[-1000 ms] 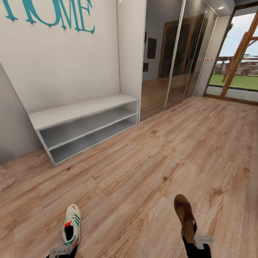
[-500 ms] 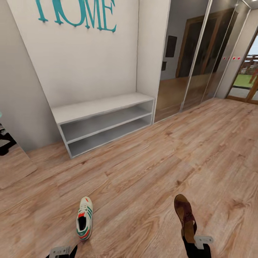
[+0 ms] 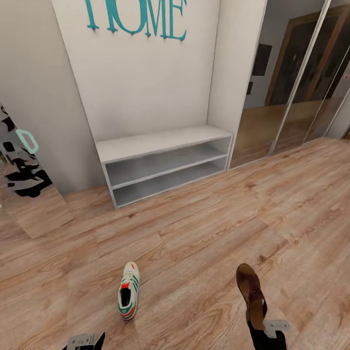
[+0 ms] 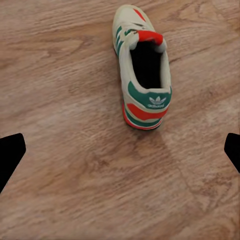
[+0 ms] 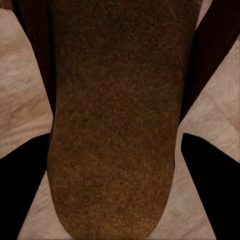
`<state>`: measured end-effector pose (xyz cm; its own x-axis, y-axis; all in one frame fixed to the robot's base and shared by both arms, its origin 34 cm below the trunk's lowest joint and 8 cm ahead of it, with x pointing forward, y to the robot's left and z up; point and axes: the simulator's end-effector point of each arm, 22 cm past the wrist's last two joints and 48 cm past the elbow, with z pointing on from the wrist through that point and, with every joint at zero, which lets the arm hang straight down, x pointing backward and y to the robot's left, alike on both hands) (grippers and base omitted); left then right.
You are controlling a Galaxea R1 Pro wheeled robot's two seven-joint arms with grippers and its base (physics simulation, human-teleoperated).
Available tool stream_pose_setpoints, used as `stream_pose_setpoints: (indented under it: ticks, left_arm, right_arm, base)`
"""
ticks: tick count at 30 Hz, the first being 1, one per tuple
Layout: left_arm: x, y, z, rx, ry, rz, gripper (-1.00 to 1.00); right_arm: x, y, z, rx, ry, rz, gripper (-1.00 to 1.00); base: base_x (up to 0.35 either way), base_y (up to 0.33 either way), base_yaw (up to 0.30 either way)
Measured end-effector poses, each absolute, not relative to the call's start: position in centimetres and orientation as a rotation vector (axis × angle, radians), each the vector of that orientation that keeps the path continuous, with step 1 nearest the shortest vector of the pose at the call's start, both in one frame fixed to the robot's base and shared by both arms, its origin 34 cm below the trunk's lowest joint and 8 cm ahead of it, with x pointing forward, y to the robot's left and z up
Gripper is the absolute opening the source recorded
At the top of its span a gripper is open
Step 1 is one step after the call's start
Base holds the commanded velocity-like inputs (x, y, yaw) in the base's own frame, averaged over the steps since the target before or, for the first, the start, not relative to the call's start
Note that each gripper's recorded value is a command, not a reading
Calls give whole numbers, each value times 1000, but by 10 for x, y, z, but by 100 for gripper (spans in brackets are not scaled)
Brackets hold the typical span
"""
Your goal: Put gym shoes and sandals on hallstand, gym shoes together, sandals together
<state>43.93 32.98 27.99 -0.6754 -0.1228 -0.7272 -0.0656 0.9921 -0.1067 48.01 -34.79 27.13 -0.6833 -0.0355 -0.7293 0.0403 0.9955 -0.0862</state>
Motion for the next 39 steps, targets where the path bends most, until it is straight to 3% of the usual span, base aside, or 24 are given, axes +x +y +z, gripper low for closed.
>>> stream_pose_setpoints:
  ticks: [13,20,30,39]
  left_arm:
    - [438,332,278,-137,2318,-86,100]
    - [447,338,280,-154,2314,-55,100]
    - [524,340,307,-167,2242,-32,100]
    - [522,340,301,-174,2293,-41,100]
  right_arm:
    - [488,-348,275,-1,2302,-121,-100]
    - [618,-356,369,-18,2103,-143,-100]
    - [670,-355,438,-26,2031,-148,-100]
    - [665,-360,431,-34,2050,-158,-100]
  base:
    - [111,-66,152]
    - [1,-1,2]
    - [0,0,0]
    - [0,0,0]
